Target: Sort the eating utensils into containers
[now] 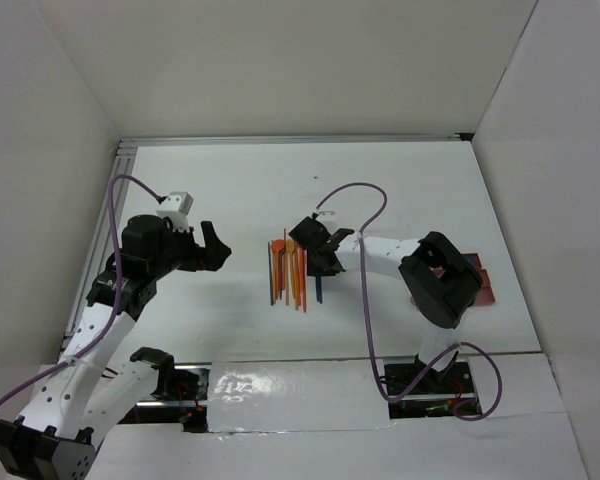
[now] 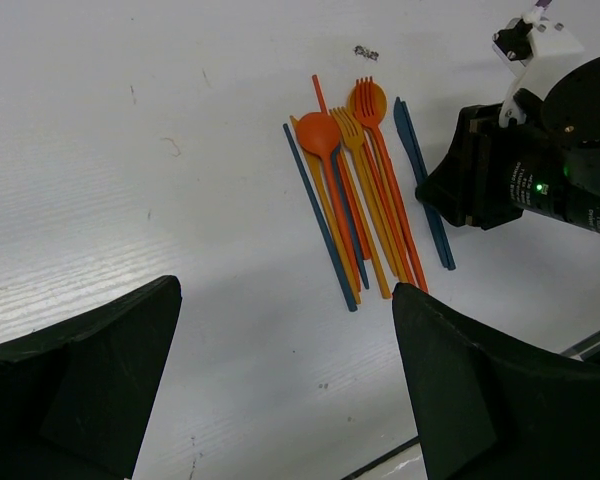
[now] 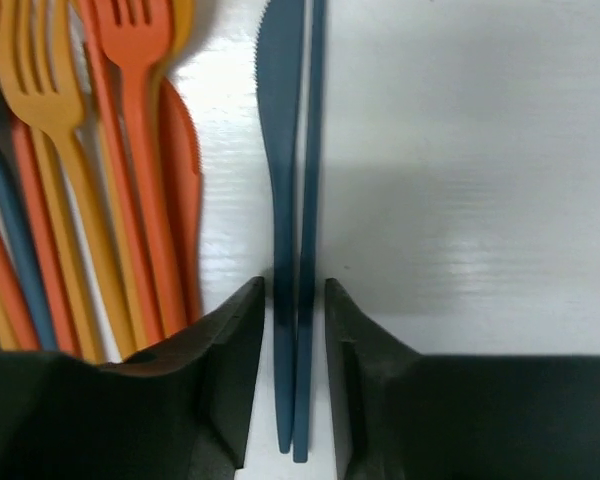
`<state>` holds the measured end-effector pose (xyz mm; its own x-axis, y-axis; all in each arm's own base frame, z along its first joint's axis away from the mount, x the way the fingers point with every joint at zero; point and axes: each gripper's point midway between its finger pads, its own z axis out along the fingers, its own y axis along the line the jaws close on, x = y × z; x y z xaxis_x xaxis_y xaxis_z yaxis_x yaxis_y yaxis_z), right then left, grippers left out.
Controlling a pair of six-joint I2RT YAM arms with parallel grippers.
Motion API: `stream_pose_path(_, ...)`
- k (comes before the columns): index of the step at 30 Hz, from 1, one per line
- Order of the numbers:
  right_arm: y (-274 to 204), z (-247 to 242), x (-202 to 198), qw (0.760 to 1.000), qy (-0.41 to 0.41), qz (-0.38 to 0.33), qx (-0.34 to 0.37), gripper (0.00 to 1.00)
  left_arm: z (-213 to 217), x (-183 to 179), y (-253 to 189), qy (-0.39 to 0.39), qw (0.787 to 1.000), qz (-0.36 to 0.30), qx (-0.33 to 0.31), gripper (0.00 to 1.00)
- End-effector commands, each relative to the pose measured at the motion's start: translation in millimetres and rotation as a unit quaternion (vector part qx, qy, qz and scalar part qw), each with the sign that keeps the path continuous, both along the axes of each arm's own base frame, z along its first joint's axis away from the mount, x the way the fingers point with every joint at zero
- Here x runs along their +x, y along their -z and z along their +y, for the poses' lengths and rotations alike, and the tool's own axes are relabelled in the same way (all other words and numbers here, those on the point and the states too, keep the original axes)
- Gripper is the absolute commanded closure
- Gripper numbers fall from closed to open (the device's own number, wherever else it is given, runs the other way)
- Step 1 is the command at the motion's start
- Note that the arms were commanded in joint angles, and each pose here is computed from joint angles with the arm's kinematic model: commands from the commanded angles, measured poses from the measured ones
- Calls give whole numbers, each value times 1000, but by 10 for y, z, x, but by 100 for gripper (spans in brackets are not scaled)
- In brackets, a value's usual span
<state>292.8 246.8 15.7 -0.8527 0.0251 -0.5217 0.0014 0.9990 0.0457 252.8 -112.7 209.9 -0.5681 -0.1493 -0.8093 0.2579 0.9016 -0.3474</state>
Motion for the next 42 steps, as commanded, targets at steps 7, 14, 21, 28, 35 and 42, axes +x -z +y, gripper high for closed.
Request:
stream_pose_path(7, -336, -103, -114, 999, 2, -8, 33, 49, -73, -15, -156, 19, 999, -21, -17, 0)
stream_pose_path(14, -358, -230, -195, 999, 14, -9, 38, 53, -111, -22, -139, 24, 999, -15, -27, 0)
stream_pose_path(21, -195, -204, -218, 999, 5, 7, 33, 59, -120, -9, -164, 26, 999, -19, -29, 0)
stream_pose_path(28, -59, -117, -256, 999, -12, 23, 28, 60, -119, -4, -148, 27, 999, -17, -26, 0)
stream_pose_path(35, 38, -140, -241, 1000, -9, 27, 12, 67, -109, 14, -126, 25, 999, -15, -22, 0)
stream_pose_path(42, 221, -269, -346, 998, 1, 61, -24, 67, -114, 7, -112, 29, 999, -12, -19, 0)
